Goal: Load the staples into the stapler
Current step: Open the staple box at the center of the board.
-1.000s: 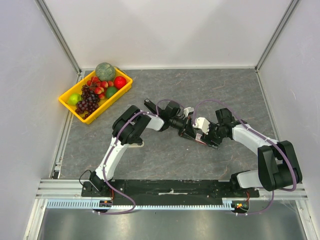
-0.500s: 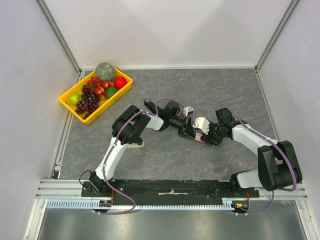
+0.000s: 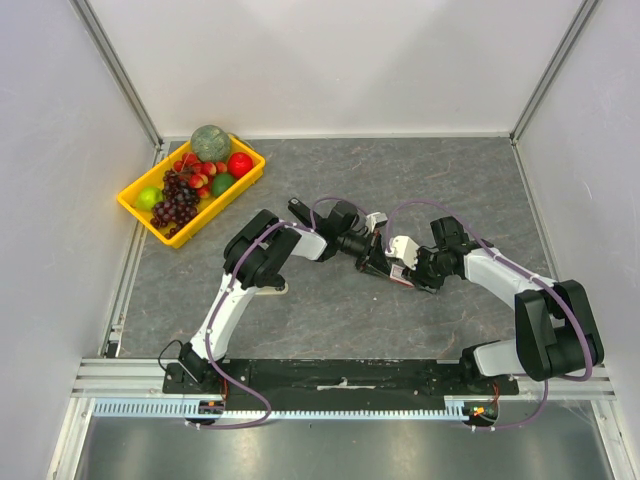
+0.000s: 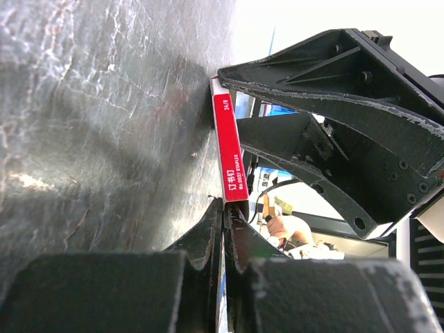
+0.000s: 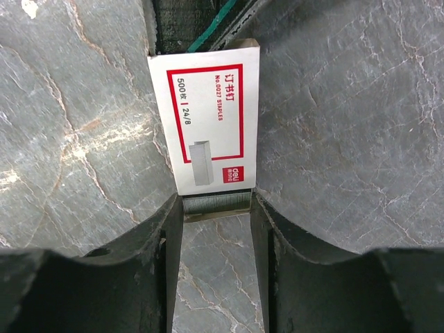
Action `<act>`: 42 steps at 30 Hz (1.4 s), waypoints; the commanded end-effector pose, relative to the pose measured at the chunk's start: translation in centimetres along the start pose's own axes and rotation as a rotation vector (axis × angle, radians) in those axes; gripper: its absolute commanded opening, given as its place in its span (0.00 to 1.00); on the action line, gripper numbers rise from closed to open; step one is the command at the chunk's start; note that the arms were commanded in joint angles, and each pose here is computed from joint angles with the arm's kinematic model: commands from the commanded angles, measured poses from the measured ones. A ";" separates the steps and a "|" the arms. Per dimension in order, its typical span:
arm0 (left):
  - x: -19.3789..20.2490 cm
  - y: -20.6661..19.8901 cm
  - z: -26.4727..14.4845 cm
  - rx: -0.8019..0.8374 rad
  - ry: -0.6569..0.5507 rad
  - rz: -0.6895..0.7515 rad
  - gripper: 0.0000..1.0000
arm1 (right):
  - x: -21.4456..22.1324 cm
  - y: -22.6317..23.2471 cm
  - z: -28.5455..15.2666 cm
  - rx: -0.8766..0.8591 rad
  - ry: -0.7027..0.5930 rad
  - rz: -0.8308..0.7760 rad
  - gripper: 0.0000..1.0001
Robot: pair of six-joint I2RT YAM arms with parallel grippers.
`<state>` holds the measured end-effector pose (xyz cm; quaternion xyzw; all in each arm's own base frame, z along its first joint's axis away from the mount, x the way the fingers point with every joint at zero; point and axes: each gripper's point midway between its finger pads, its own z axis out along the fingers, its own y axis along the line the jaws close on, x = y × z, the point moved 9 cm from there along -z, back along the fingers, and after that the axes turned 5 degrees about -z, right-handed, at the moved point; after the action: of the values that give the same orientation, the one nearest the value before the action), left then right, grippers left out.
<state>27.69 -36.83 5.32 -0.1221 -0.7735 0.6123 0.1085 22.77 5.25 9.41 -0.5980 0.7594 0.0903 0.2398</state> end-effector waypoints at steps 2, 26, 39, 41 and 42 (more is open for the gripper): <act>-0.6 -1.3 -0.4 0.037 0.006 0.036 0.06 | 0.7 0.2 0.0 -0.006 0.049 -0.024 0.47; -1.5 -1.6 -1.6 0.044 -0.024 0.040 0.06 | 4.1 0.5 -2.7 0.005 0.206 -0.044 0.50; -2.1 -0.3 -1.2 0.017 -0.036 0.028 0.09 | 6.0 1.3 -4.7 -0.029 0.272 -0.065 0.52; -2.3 0.3 -1.0 0.004 -0.036 0.014 0.10 | 5.8 1.6 -4.9 -0.045 0.258 -0.071 0.53; -2.3 0.6 -0.8 -0.003 -0.038 0.014 0.11 | 5.8 1.7 -5.0 -0.048 0.250 -0.077 0.53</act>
<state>29.53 -36.15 5.52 -0.1109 -0.7735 0.6166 0.0962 19.76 -1.32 10.26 -0.6205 0.7716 0.0138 0.1391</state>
